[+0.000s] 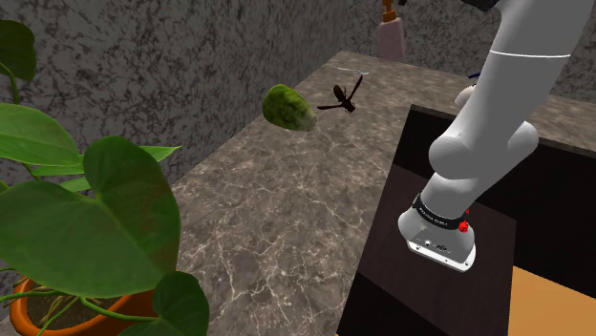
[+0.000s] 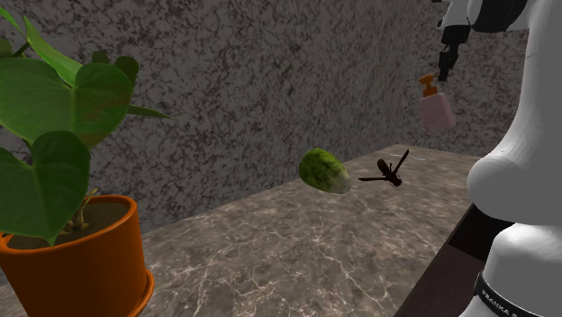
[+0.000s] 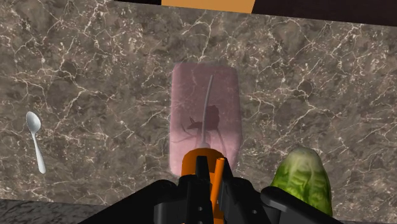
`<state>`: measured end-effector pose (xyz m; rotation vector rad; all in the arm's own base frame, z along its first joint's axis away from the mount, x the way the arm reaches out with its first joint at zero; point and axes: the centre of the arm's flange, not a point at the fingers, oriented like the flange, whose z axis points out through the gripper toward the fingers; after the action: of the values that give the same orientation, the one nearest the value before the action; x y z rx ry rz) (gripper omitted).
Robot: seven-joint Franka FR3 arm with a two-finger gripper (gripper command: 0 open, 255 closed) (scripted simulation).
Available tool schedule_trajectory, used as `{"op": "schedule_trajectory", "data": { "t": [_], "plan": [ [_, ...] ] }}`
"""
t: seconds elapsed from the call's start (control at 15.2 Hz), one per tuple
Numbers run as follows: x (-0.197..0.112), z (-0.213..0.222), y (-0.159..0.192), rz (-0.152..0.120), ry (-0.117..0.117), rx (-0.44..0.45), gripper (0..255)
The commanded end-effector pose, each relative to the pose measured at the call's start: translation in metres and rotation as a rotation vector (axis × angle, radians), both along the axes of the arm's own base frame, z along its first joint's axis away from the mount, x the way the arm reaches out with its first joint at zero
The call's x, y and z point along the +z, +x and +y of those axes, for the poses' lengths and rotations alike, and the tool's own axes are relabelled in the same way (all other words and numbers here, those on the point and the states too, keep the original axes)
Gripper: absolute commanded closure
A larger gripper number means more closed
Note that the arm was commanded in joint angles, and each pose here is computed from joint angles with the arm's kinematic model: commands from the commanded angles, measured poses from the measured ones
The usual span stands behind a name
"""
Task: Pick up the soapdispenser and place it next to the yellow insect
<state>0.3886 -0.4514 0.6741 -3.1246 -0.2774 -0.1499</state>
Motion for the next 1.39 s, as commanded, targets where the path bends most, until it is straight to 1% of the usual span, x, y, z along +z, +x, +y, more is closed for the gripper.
{"op": "schedule_trajectory", "data": {
  "t": [0.0,1.32],
  "plan": [
    [-0.011,-0.001,-0.001,0.000,0.000,0.000,255],
    [-0.116,-0.001,-0.001,0.000,0.000,0.000,255]
  ]
}}
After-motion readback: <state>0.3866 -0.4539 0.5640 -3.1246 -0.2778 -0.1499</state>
